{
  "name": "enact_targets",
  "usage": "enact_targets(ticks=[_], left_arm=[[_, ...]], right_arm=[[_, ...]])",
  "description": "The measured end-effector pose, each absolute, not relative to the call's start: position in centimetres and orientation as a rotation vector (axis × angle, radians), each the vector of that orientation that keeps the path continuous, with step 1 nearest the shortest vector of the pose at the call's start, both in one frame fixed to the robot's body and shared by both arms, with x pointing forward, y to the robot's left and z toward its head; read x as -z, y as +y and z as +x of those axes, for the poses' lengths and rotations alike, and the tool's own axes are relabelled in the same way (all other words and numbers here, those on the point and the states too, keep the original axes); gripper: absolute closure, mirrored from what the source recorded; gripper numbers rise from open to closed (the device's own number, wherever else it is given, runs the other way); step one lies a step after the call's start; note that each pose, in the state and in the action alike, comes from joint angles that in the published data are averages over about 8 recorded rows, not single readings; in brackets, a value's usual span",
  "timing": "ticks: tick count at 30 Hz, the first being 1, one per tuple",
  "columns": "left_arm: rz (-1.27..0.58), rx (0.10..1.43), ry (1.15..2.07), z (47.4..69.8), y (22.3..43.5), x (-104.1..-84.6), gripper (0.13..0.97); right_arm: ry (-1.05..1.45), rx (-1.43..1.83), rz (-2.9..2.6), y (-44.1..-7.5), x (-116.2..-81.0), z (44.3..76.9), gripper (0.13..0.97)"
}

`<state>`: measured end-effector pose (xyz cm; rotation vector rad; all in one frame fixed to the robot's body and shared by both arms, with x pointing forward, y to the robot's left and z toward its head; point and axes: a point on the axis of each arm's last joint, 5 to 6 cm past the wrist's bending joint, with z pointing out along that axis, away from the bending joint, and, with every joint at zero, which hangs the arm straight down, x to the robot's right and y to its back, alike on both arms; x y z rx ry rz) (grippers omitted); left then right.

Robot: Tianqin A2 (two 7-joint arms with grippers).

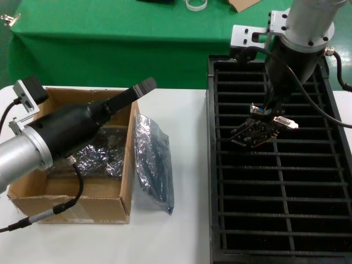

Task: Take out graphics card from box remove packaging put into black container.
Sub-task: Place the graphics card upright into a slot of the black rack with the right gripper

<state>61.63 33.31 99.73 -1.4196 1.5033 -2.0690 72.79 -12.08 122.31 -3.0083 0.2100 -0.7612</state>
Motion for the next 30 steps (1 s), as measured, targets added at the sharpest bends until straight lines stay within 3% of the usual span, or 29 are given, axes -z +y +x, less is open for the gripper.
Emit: enact_targets(ticks=[30], left_arm=[[-1.413,2.056,1.487,61.7,34.3,-99.4,0.132]], right_arm=[[0.13,0.784,-3.011,-11.8,-121.2,73.1,0.91]])
